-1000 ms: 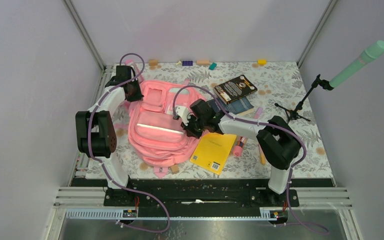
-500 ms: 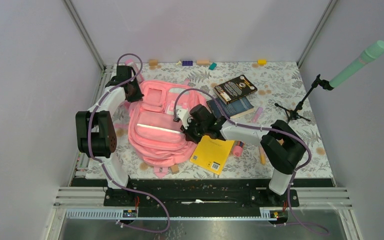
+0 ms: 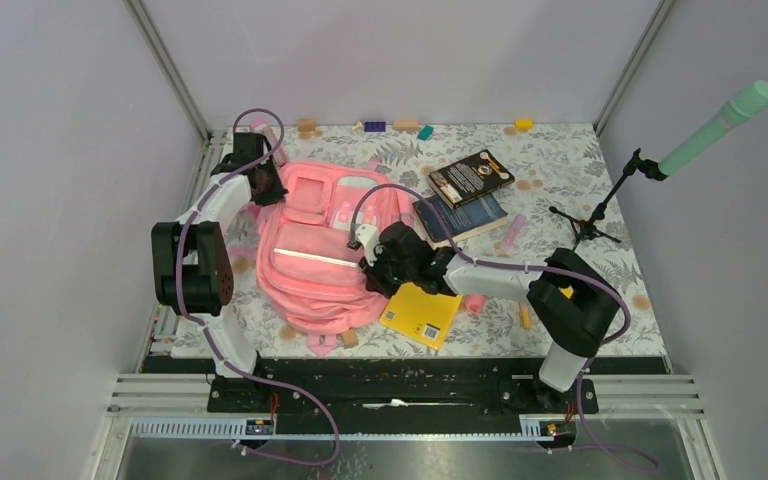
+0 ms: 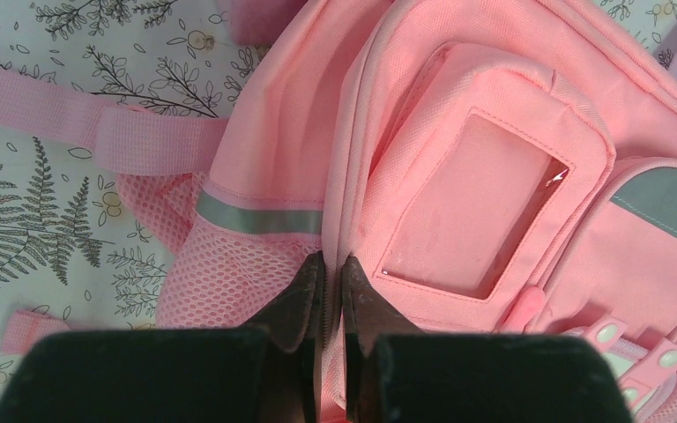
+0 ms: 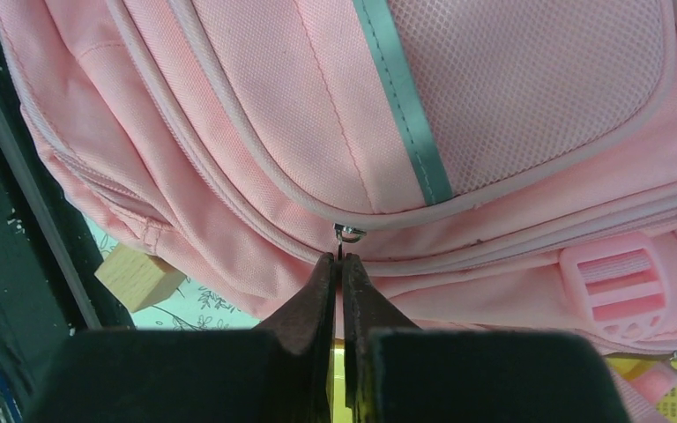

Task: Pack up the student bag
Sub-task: Unzip the student bag at the center of the board.

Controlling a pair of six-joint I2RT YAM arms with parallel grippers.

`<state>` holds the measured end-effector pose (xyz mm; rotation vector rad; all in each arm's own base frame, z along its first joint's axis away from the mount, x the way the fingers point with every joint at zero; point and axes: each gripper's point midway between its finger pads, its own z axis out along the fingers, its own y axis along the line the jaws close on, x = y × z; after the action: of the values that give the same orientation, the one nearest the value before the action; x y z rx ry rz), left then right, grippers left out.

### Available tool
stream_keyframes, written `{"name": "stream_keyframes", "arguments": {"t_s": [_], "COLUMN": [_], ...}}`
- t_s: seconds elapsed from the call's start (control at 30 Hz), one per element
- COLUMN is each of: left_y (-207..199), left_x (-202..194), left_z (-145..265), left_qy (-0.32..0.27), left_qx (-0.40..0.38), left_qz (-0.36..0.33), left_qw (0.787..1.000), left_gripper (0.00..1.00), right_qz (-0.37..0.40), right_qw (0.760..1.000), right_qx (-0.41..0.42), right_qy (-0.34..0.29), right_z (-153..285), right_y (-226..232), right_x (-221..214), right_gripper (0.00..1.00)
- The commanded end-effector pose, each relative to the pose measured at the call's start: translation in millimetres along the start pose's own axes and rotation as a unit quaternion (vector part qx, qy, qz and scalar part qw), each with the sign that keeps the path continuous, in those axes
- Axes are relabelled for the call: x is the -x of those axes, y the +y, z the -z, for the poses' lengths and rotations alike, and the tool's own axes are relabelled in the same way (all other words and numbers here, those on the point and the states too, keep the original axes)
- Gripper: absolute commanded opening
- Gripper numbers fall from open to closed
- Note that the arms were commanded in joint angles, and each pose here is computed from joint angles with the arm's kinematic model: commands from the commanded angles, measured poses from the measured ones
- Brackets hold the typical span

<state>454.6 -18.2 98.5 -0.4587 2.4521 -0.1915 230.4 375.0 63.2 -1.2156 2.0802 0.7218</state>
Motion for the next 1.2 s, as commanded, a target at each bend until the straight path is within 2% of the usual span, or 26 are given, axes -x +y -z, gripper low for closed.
{"name": "stream_keyframes", "arguments": {"t_s": [0.0, 0.3, 0.73, 1.17], "left_y": [-10.2, -11.4, -16.8, -17.4], "left_x": [23.2, 21.9, 21.1, 20.5], "left_z": [13.2, 12.3, 13.3, 15.4], "left_qy": [-0.048, -0.044, -0.04, -0.04], "left_qx": [-0.011, -0.015, -0.029, -0.031], "left_qz": [0.021, 0.021, 0.022, 0.022], "left_qw": [0.999, 0.999, 0.999, 0.998], "left_gripper": [0.0, 0.0, 0.0, 0.0], "right_qz": [-0.034, -0.061, -0.116, -0.106], "right_qw": [0.998, 0.992, 0.983, 0.982], "right_qx": [0.0, -0.028, -0.09, -0.099], "right_qy": [-0.057, -0.106, -0.115, -0.119], "right_z": [8.2, 8.5, -7.1, -31.0], "right_y": [18.9, 30.0, 42.8, 51.6], "right_x": [25.6, 44.2, 71.0, 107.8], "right_gripper": [0.0, 0.0, 0.0, 0.0]}}
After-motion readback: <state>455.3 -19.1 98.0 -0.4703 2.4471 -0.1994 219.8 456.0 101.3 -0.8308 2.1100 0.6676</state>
